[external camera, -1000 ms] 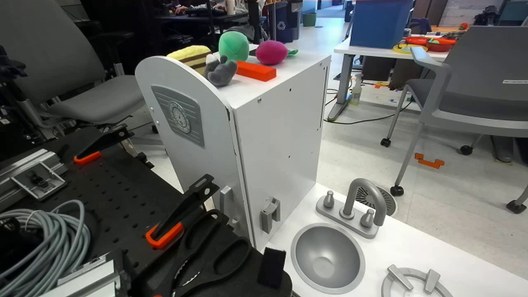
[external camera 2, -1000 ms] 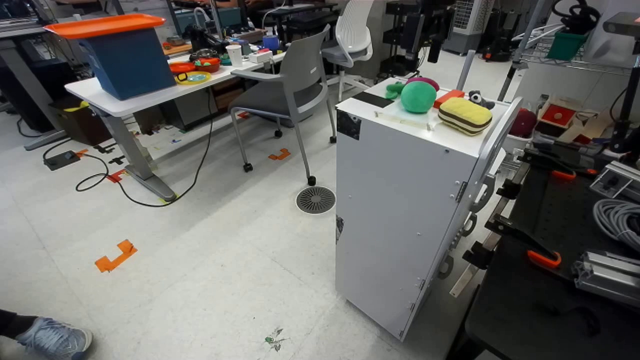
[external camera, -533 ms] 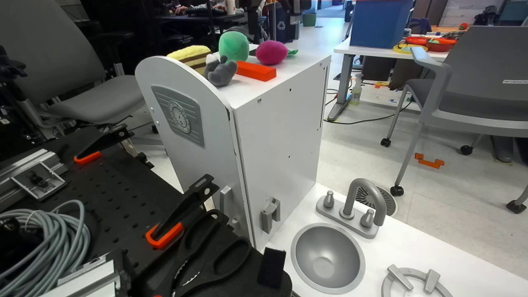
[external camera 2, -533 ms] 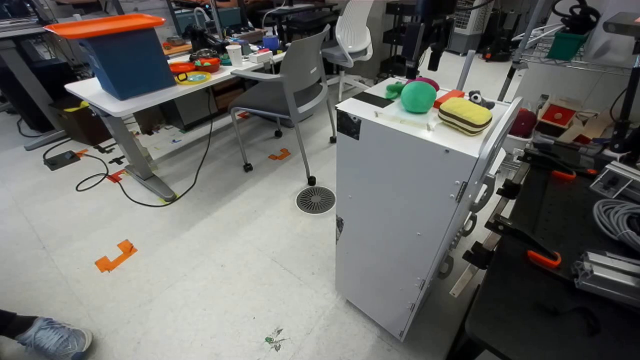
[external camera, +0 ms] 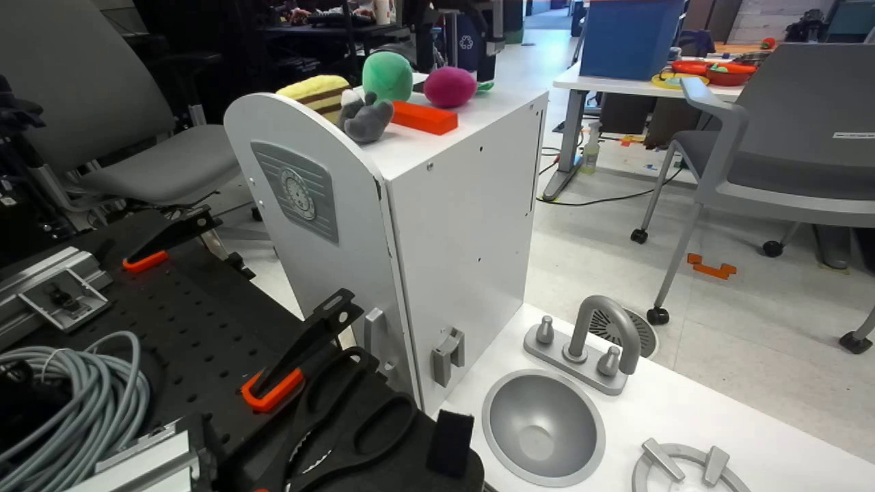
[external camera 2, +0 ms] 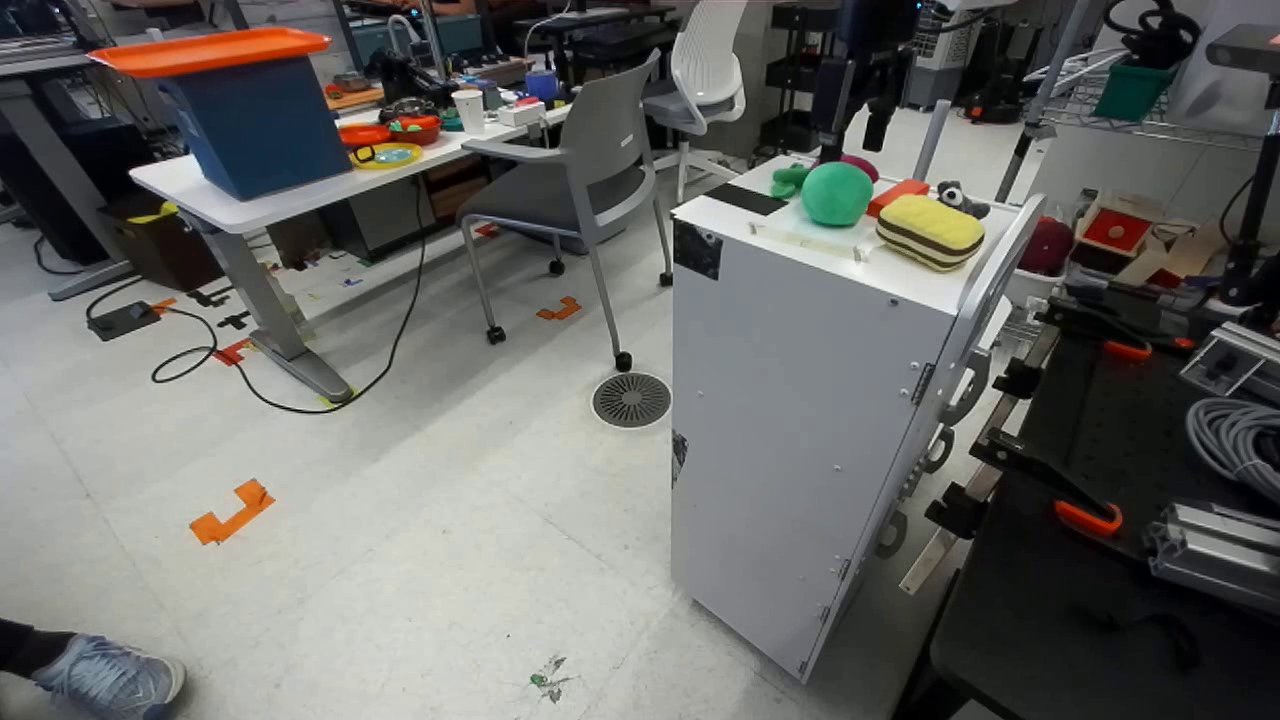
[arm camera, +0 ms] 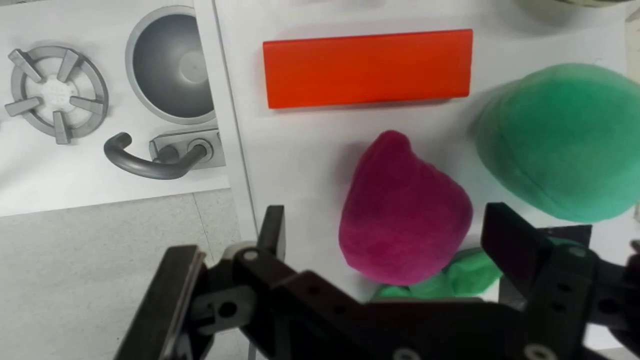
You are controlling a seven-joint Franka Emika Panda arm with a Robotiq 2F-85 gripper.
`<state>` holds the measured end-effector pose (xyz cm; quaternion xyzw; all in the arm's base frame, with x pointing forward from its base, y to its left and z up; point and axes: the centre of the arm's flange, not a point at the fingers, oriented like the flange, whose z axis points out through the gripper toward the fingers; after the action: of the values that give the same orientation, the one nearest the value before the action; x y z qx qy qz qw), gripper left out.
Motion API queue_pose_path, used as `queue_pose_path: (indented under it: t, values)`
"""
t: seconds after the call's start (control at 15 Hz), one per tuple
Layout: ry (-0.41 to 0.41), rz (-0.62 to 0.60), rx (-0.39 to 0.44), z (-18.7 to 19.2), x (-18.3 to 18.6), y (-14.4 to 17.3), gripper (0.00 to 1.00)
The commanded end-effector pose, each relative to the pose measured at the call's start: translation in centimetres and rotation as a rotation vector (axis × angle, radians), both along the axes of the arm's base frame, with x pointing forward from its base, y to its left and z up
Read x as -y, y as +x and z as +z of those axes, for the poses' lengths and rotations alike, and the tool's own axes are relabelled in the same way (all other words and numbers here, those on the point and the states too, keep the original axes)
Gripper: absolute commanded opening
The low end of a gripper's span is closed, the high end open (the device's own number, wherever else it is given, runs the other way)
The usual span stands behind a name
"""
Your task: Put the beetroot plushy in the sink
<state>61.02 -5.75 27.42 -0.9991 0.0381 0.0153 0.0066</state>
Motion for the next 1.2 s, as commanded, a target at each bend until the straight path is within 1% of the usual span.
queue_pose_path:
  t: [0.0,0.47,0.87,1.13]
  values:
    - [0.01,0.018,-0.003,0.1,-0.4,0.7,1.0]
    - [-0.001,0.026,-0.01,-0.4,-1.3,1.8,1.0]
    - [-0.015,0.01,-0.028,-1.9,-0.8,3.1,1.0]
    - [-0.018,0.009,-0.024,-2.1,-0.7,3.8,1.0]
